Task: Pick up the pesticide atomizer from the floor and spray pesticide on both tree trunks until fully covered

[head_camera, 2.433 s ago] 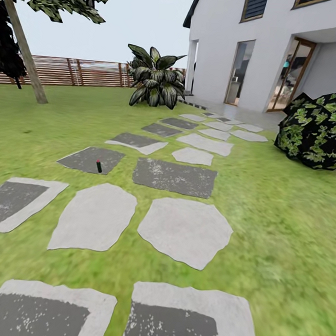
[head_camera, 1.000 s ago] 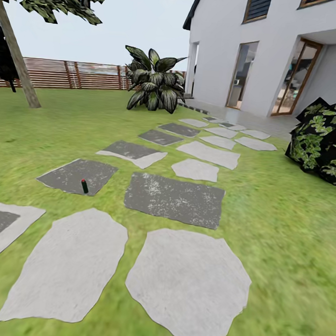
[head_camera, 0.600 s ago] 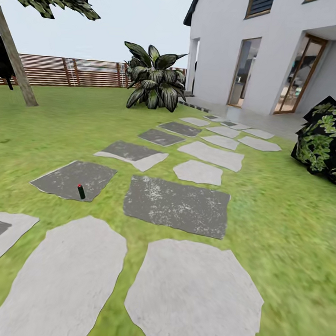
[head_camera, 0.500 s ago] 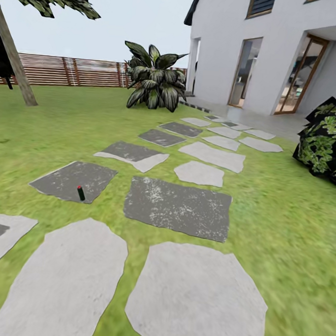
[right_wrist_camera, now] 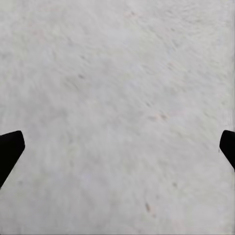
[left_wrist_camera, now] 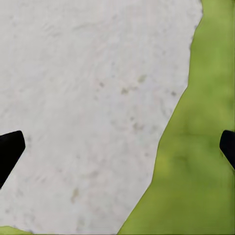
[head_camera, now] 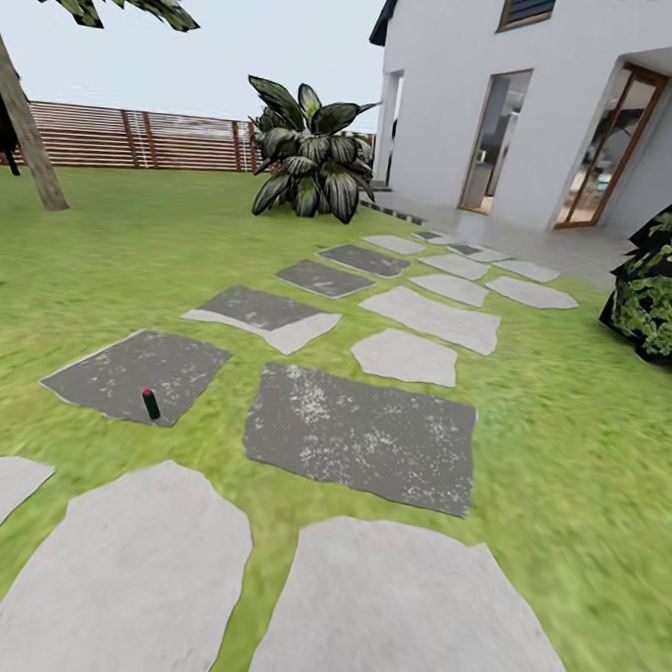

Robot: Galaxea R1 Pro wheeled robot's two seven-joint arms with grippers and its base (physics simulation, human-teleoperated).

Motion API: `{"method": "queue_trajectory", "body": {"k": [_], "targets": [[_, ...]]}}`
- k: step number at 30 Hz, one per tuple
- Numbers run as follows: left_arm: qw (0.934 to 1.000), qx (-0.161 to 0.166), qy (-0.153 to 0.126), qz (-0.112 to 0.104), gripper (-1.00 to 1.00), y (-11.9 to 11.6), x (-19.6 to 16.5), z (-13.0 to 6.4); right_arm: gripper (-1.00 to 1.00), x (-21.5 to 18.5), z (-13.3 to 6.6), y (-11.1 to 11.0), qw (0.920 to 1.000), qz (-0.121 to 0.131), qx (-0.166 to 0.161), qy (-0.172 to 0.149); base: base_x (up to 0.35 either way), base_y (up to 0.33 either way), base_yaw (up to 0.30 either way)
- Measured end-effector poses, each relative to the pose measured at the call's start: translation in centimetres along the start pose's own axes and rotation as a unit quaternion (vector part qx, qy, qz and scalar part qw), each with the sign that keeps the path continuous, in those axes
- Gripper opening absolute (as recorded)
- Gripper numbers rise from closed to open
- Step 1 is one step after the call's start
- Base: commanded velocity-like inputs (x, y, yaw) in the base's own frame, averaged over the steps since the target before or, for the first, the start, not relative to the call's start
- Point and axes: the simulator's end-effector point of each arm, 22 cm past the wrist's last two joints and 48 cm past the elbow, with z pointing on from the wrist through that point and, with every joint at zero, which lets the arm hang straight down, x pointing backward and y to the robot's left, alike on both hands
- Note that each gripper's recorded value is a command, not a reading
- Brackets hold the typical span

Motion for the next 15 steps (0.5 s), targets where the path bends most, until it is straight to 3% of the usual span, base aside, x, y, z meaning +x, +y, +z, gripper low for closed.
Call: {"method": "queue_trajectory", "body": {"k": [15], "targets": [[1.0000, 0.000, 0.000, 0.000, 1.00, 0.00, 0.00, 0.00, 1.00, 0.06, -0.01, 0.03, 1.0000, 0.000, 0.000, 0.001, 0.339, 0.000, 0.000]]}}
